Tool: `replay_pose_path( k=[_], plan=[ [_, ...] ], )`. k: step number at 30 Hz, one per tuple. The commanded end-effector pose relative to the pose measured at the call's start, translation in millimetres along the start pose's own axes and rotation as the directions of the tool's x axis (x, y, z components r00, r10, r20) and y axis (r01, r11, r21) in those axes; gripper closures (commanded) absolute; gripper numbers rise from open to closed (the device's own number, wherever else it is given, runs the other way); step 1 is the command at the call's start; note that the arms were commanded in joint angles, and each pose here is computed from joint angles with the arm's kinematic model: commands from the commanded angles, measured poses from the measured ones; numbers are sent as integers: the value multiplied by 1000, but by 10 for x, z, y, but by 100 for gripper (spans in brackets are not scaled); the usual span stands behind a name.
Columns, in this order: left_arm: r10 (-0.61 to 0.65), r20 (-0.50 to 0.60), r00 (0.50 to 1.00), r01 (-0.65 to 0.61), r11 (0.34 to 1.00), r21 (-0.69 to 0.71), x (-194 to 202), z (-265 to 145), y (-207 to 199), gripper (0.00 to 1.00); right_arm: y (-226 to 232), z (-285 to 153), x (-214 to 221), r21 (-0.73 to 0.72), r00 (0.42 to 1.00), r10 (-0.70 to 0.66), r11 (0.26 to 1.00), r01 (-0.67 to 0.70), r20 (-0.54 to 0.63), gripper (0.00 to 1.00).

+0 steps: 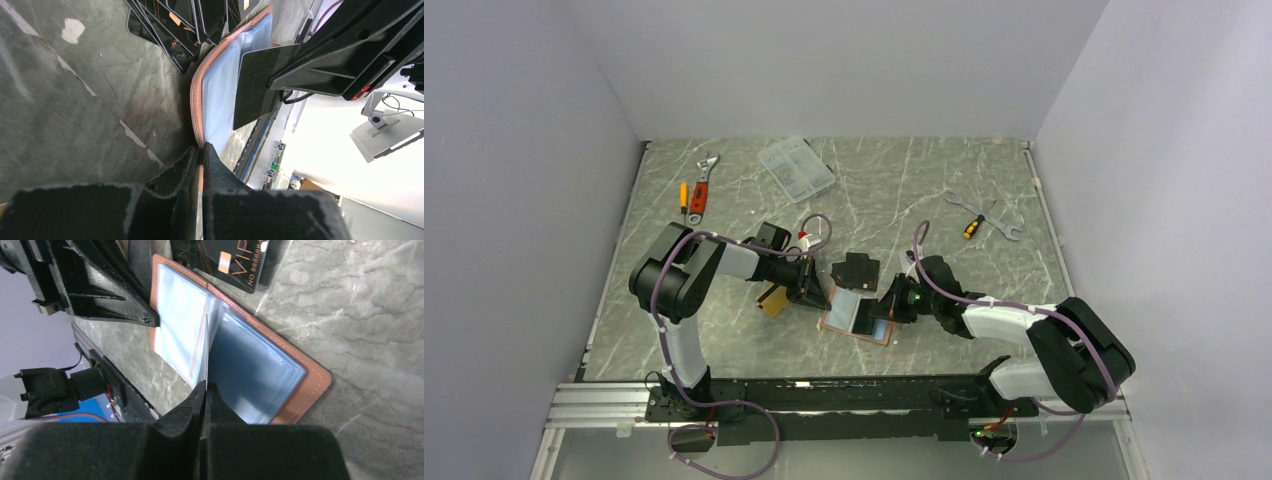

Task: Put the credit cards into the card holder
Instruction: Insert the credit card into the card holder.

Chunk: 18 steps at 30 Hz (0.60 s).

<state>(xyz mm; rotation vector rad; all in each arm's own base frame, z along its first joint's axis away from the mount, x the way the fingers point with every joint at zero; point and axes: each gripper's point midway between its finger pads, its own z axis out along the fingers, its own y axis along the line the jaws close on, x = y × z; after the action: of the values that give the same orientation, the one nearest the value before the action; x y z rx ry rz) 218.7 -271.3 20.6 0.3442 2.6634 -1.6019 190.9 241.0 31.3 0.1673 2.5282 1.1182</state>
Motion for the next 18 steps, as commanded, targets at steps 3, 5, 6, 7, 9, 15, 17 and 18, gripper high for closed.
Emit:
replay_pose_path(
  k=[3, 5, 6, 7, 9, 15, 17, 18],
  plan=[
    [40, 13, 999, -40, 999, 16, -50, 7, -50, 91, 42, 28, -10, -54, 1000, 2, 999, -2, 4, 100],
    [36, 15, 999, -36, 999, 18, -48, 7, -53, 91, 22, 41, -28, -50, 1000, 12, 999, -12, 17, 100],
    [31, 13, 999, -31, 999, 21, -43, 9, -54, 91, 14, 43, -40, -46, 1000, 15, 999, -14, 26, 100],
    [24, 12, 1000, -24, 999, 24, -35, 14, -49, 91, -2, 42, -52, -41, 999, 18, 999, -16, 37, 100],
    [9, 7, 1000, -9, 1000, 27, -16, 29, -37, 90, -35, 26, -70, -32, 998, 30, 999, -28, 64, 100],
    [-35, -22, 999, 35, 999, 39, 49, 109, 11, 90, -72, -118, -200, -49, 972, 78, 996, -69, 222, 100],
    [-25, -19, 1000, 26, 999, 40, 50, 110, -6, 90, -87, -141, -208, -51, 965, 88, 996, -78, 246, 100],
    [-20, -16, 1000, 21, 999, 41, 47, 104, -17, 90, -91, -142, -203, -49, 965, 89, 996, -80, 248, 100]
  ],
)
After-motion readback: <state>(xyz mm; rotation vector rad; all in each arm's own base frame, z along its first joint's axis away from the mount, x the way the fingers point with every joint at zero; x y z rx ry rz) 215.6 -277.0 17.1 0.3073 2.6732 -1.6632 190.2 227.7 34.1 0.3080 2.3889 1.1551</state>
